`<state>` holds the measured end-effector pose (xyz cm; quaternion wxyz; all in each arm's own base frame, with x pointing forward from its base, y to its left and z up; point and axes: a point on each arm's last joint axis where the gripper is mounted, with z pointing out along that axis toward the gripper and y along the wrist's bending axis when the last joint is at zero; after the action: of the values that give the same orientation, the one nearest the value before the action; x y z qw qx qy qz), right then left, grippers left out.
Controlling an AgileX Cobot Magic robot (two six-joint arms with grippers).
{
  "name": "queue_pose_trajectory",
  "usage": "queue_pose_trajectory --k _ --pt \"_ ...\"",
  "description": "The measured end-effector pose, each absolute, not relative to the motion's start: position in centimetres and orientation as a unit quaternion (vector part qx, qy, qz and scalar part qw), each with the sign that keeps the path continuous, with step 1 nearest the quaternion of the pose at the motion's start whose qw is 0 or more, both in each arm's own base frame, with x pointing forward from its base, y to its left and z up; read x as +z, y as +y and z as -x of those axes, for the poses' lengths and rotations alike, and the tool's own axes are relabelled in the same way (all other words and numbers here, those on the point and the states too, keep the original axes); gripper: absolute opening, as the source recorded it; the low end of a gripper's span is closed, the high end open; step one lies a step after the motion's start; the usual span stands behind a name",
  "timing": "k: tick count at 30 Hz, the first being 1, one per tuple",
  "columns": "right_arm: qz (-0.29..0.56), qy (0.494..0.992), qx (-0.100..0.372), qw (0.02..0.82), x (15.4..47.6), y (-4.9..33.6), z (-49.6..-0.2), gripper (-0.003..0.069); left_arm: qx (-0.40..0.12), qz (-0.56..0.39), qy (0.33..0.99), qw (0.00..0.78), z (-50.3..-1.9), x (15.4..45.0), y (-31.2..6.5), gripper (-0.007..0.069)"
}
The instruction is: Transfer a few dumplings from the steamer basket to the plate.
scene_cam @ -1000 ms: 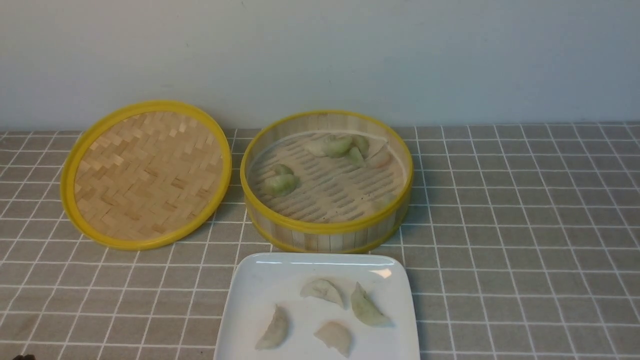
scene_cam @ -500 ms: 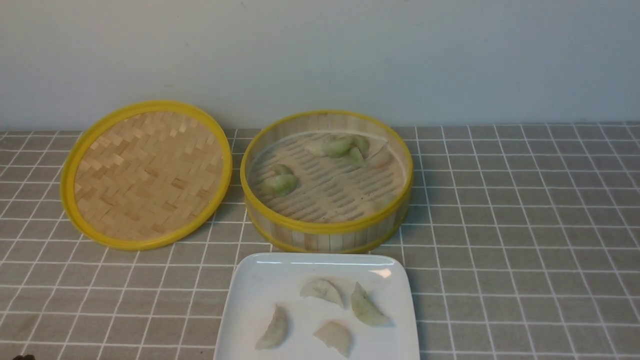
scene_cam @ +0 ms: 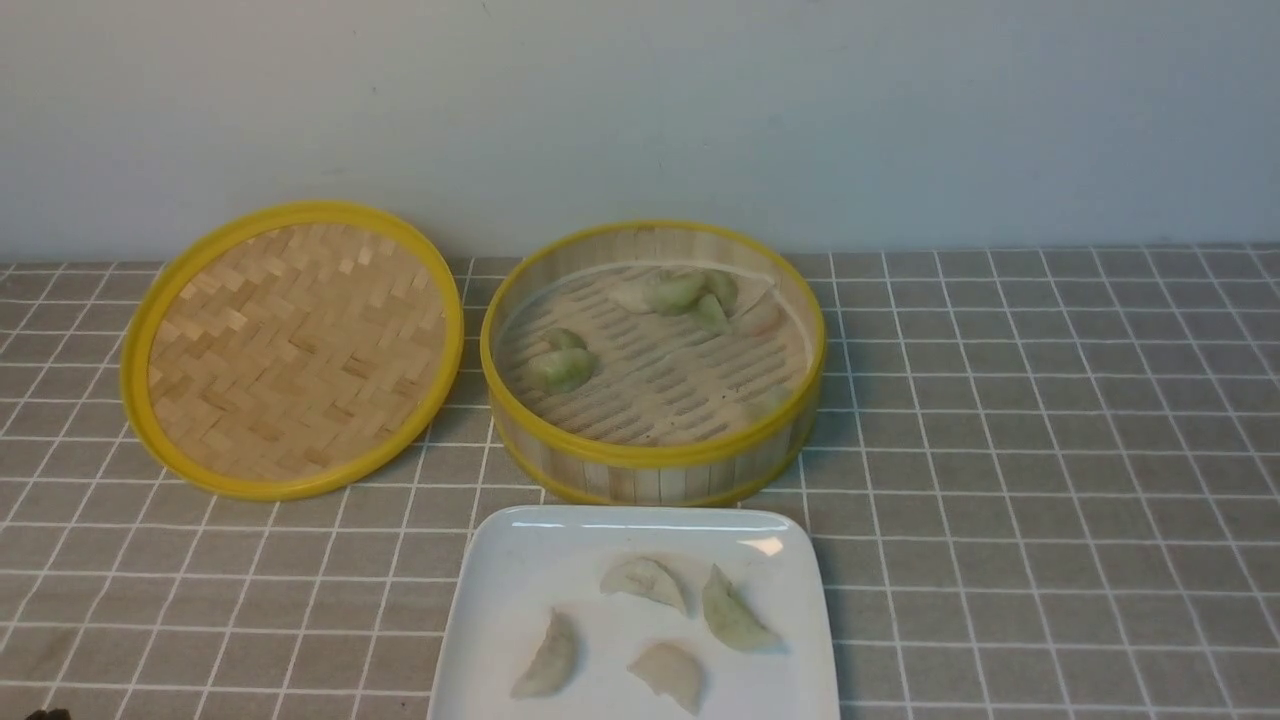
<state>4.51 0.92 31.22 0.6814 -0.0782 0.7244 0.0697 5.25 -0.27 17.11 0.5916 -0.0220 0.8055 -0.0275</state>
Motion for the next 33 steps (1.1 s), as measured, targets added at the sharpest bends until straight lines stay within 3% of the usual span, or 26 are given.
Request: queue_pose_trajectory --k 4,12,33 --pt "0.039 0.760 0.017 0.649 25.1 0.3 -4.7 -0.0015 -0.028 0.022 0.805 0.592 -5.3 17.1 -0.3 -0.0005" --pt "0.013 0.790 -0.022 0.613 18.3 -0.2 -5.3 -0.0015 -0.028 0.022 0.805 0.592 -5.3 17.1 -0.3 -0.0005" --pt "0.007 0.778 -0.023 0.627 18.1 -0.2 -5.4 -0.0015 -0.028 0.022 0.805 0.592 -5.3 17.1 -0.3 -0.0005"
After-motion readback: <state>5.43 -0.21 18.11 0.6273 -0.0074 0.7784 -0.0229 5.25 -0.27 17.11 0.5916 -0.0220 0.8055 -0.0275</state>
